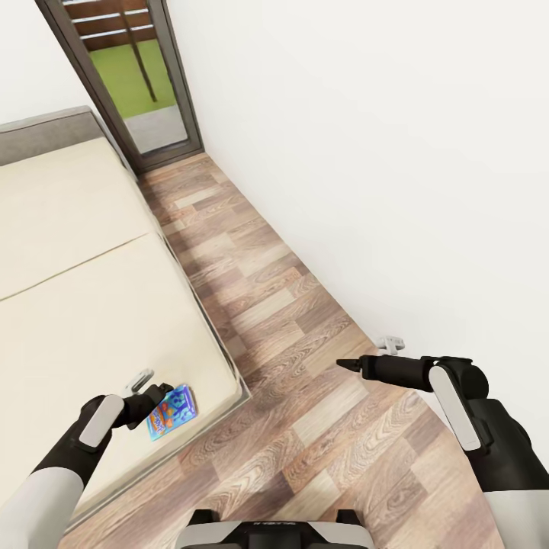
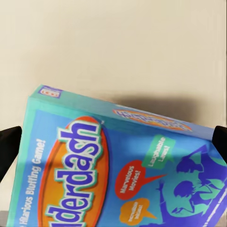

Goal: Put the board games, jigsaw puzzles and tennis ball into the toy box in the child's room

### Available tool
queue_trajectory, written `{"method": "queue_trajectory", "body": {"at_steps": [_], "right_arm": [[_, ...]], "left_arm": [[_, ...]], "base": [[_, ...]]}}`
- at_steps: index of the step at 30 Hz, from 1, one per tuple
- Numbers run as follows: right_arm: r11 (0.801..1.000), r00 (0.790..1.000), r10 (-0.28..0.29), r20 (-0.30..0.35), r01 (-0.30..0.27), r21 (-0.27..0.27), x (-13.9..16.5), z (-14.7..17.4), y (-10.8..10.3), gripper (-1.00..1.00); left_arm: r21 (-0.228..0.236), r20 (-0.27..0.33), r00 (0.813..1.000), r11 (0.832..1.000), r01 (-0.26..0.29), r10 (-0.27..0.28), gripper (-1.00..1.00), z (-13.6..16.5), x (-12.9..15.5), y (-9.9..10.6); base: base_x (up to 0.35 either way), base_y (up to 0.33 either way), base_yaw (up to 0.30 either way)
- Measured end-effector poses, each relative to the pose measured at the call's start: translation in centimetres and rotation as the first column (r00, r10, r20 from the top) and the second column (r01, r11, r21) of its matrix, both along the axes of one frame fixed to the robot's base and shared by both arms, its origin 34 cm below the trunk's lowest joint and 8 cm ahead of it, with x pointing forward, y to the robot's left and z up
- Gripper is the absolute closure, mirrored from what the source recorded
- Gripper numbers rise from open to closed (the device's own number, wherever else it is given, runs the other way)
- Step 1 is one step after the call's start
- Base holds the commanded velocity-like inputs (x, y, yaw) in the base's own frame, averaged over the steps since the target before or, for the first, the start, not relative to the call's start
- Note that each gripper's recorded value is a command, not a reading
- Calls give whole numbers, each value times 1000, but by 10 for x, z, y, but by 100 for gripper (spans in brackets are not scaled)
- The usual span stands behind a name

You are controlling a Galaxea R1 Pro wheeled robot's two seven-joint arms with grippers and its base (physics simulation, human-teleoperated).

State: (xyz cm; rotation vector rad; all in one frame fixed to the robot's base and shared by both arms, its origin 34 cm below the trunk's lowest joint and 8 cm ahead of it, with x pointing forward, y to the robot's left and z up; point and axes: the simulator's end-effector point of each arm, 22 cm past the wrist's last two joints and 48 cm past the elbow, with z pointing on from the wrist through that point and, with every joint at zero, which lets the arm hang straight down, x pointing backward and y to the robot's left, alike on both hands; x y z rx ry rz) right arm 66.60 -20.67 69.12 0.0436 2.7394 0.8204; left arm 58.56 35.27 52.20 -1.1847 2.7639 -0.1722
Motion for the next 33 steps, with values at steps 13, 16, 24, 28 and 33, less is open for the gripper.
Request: {"method": "queue_trajectory", "body": {"at_steps": [13, 16, 24, 28, 33], "right_arm": [[1000, 1000, 0, -1, 0, 0, 0, -1, 0, -100], [1000, 1000, 0, -1, 0, 0, 0, -1, 0, -100], [1000, 1000, 0, -1, 0, 0, 0, -1, 0, -100], [1000, 1000, 0, -1, 0, 0, 0, -1, 0, -100], [1000, 1000, 0, -1, 0, 0, 0, -1, 0, -100]], "left_arm": [[-10, 3, 1000, 1000, -7, 7, -100, -1, 0, -3], [-10, 3, 1000, 1000, -7, 7, -100, -1, 1, -3], [-10, 3, 1000, 1000, -8, 8, -100, -1, 1, -3], [-10, 3, 1000, 1000, -8, 8, -100, -1, 1, -3], [-10, 3, 1000, 1000, -8, 8, -100, -1, 1, -3]], "base": [[0, 0, -161], [0, 0, -48], [0, 0, -20], [0, 0, -8], [0, 0, -4]]}}
